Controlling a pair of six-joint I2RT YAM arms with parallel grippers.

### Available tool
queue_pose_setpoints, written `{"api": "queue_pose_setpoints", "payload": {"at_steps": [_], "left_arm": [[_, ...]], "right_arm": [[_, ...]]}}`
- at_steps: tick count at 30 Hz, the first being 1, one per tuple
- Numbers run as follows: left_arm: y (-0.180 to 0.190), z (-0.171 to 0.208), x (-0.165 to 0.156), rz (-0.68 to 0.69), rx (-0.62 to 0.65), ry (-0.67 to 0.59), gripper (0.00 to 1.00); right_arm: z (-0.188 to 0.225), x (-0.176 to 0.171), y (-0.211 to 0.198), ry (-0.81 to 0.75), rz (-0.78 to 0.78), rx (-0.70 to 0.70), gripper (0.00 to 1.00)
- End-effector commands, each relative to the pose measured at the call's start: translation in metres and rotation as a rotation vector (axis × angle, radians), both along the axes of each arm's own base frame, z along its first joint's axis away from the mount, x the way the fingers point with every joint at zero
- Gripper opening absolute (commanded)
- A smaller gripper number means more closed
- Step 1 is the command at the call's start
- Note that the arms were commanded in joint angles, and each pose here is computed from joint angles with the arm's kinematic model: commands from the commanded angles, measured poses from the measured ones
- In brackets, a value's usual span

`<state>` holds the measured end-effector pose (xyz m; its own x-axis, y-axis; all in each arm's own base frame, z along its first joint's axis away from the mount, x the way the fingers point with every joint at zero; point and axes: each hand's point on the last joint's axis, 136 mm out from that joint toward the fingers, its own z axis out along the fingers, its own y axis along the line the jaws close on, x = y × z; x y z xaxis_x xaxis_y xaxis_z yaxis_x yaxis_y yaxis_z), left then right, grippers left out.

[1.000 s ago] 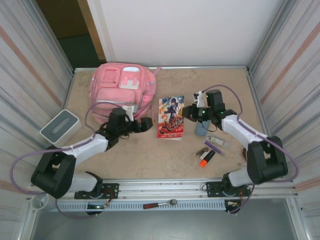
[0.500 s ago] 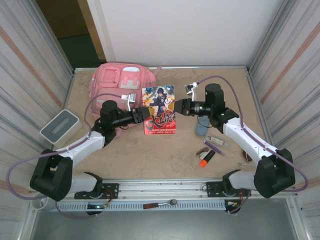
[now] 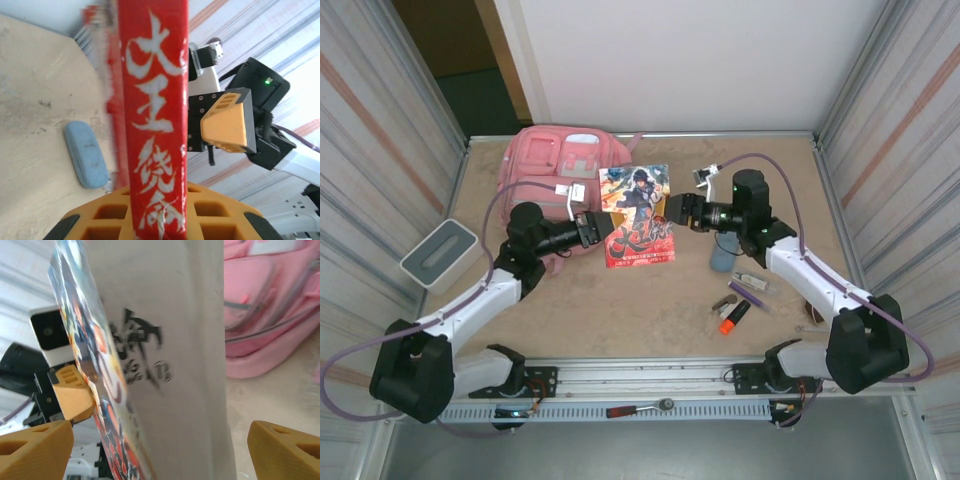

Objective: Pack the student bag

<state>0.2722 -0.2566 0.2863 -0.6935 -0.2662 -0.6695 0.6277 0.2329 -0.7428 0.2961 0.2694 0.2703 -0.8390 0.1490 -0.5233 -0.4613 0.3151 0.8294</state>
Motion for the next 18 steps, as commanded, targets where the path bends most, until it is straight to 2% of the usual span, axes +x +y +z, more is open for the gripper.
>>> {"api": "queue_pose_setpoints", "payload": {"at_steps": [1, 7, 9, 10, 12, 13, 15, 16, 17, 18], "left_arm": [[-0.001, 0.054, -0.024, -0.082, -0.096, -0.201, 0.00], [-0.001, 0.072, -0.035, -0.135, -0.165, -0.244, 0.00], [0.000, 0.072, -0.031, -0.124, -0.168, -0.234, 0.00], [0.002, 0.067, -0.025, -0.099, -0.160, -0.207, 0.00], [0.009, 0.050, -0.004, -0.012, -0.128, -0.114, 0.00], [0.013, 0.039, 0.006, 0.030, -0.106, -0.067, 0.00], [0.018, 0.022, 0.019, 0.082, -0.071, -0.006, 0.07], [0.020, 0.015, 0.023, 0.100, -0.048, 0.011, 0.15], [0.020, 0.007, 0.026, 0.109, -0.014, 0.028, 0.28], [0.020, 0.000, 0.029, 0.119, 0.024, 0.035, 0.40]], "right_arm": [[0.022, -0.011, 0.018, -0.084, 0.086, 0.077, 0.92], [0.038, -0.016, 0.030, -0.115, 0.149, 0.158, 0.95], [0.050, -0.021, 0.032, -0.137, 0.181, 0.203, 0.92], [0.057, -0.024, 0.032, -0.149, 0.195, 0.228, 0.87], [0.066, -0.027, 0.031, -0.160, 0.205, 0.257, 0.71], [0.068, -0.026, 0.030, -0.161, 0.193, 0.262, 0.57], [0.069, -0.022, 0.026, -0.150, 0.159, 0.267, 0.34], [0.069, -0.019, 0.024, -0.143, 0.140, 0.266, 0.22], [0.065, -0.015, 0.022, -0.121, 0.113, 0.254, 0.09], [0.061, -0.010, 0.020, -0.098, 0.085, 0.235, 0.00]]}}
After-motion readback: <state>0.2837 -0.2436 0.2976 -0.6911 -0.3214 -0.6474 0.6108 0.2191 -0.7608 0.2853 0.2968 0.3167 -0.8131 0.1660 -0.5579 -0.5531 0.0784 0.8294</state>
